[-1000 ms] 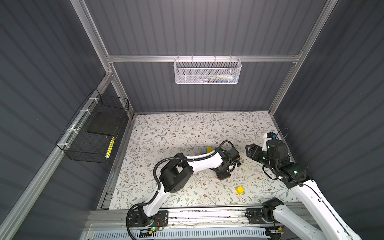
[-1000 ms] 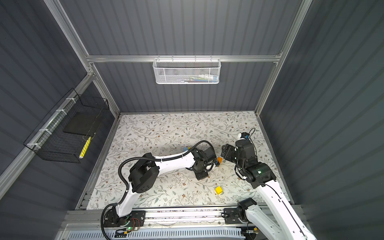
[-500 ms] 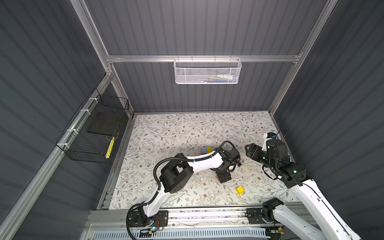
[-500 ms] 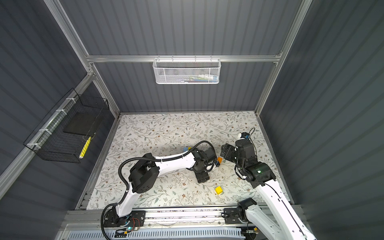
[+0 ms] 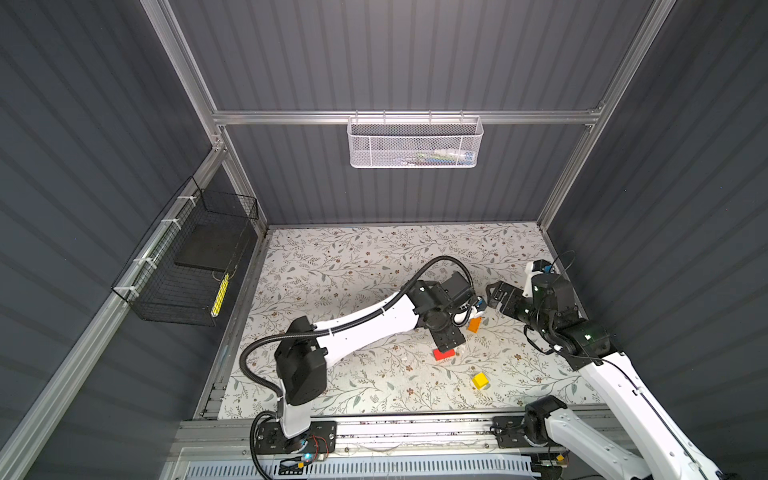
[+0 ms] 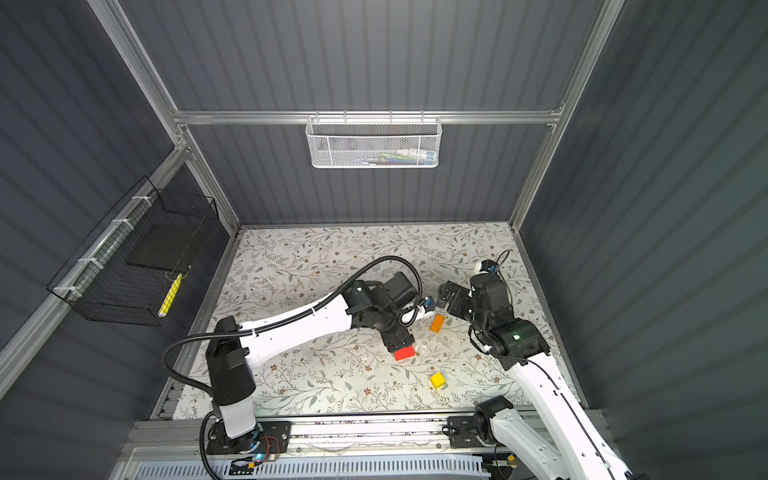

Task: Build the wood block tower
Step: 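Move the right gripper over the red block while the left gripper withdraws, then lower the right gripper and close it on the red block, then lift the red block and carry it over the stack with the right gripper, then lower the red block onto the stack top with the right gripper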

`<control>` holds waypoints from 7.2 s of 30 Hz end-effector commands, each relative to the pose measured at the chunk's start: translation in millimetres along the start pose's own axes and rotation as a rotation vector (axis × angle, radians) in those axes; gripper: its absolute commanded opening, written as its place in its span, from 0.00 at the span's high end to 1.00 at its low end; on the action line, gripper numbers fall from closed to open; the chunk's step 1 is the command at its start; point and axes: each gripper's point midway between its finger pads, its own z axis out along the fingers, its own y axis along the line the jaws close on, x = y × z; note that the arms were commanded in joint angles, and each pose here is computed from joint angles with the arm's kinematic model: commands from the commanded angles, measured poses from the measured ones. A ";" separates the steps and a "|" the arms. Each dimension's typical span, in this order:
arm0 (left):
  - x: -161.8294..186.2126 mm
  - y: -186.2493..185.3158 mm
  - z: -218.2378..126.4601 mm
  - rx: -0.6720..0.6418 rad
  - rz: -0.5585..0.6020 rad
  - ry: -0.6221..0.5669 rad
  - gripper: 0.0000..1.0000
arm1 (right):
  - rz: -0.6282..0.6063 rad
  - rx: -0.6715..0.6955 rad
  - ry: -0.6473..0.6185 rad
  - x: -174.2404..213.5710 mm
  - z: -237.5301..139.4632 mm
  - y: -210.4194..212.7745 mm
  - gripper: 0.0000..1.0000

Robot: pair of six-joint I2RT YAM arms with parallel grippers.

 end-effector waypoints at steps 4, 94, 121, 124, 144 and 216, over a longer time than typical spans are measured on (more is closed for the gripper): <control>14.5 17.9 -37.2 -0.126 -0.059 -0.072 0.19 | -0.056 -0.026 0.051 4.6 1.8 7.9 0.05; 185.0 185.5 -64.0 -0.282 -1.112 -0.227 0.23 | -0.548 0.235 0.839 251.1 106.9 11.1 0.28; 186.5 189.6 -71.5 -0.309 -1.108 -0.238 0.23 | -0.548 0.235 0.739 204.0 100.6 48.5 0.49; 190.3 194.3 -74.2 -0.326 -1.112 -0.236 0.23 | -0.543 0.239 0.725 188.3 104.7 67.6 0.50; 219.7 225.7 -81.9 -0.323 -1.246 -0.211 0.24 | -0.312 0.312 0.644 120.1 163.4 130.1 0.53; 223.6 226.1 -68.2 -0.269 -1.257 -0.199 0.24 | -0.270 0.373 0.698 143.2 208.7 135.2 0.35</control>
